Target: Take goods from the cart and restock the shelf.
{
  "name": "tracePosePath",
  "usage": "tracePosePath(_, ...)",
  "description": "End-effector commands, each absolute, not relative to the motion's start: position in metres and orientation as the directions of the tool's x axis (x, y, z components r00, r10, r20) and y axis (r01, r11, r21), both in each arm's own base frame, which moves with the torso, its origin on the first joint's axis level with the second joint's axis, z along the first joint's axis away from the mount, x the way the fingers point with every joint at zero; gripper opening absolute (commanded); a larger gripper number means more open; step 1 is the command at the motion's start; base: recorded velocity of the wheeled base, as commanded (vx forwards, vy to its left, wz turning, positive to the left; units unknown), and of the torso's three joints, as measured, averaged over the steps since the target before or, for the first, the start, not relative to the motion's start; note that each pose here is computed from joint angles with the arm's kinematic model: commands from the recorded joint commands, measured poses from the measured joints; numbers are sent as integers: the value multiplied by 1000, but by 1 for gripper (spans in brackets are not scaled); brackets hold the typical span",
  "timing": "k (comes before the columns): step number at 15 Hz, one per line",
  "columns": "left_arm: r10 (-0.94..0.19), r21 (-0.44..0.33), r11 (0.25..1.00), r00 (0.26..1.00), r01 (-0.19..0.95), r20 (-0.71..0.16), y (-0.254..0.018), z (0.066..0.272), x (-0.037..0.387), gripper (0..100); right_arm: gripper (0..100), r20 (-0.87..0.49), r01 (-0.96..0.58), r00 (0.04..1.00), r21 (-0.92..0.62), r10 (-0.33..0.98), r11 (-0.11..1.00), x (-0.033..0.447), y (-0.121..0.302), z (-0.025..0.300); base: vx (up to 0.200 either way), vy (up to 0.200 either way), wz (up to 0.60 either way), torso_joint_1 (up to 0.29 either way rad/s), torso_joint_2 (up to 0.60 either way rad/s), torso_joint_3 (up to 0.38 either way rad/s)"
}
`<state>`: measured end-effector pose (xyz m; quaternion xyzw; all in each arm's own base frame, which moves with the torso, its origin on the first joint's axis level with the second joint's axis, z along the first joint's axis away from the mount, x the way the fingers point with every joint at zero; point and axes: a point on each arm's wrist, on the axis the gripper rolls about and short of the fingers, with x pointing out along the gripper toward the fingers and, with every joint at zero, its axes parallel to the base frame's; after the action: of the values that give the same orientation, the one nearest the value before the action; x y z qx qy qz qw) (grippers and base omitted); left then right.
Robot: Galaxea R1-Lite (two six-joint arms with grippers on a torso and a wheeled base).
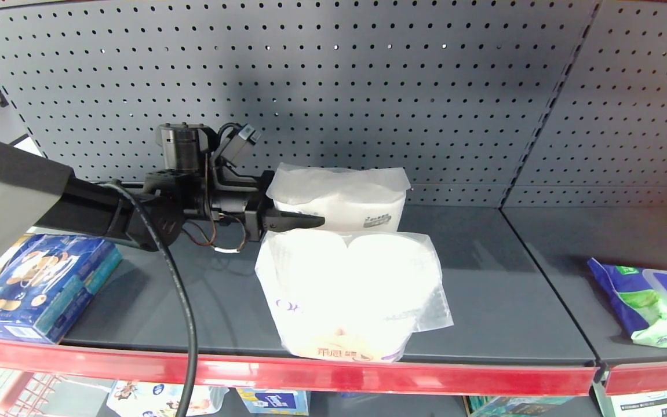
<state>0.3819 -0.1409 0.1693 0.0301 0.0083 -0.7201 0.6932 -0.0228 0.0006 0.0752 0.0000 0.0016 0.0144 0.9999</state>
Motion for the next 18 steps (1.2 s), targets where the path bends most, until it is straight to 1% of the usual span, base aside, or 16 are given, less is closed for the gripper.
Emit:
tracePosePath(1,-998,29,-44,-42,999,-55,-143,168,382,0,100,-3,-31,1000,0,31,1000,-23,1,75,0,0,0,0,0,0)
tracePosePath(6,-997,27,-62,-61,998,-56,-151,167,381,0,100,-3,-29,1000,0,29,1000,-23,1,75,0,0,0,0,0,0)
tracePosePath(11,-997,11,-32,-32,999,-65,-145,168,383,0,100,-3,-31,1000,0,31,1000,-23,1,75,0,0,0,0,0,0)
tracePosePath(18,-998,24,-31,-30,999,-63,-145,169,384,0,100,-3,-29,1000,0,29,1000,-23,1,75,0,0,0,0,0,0)
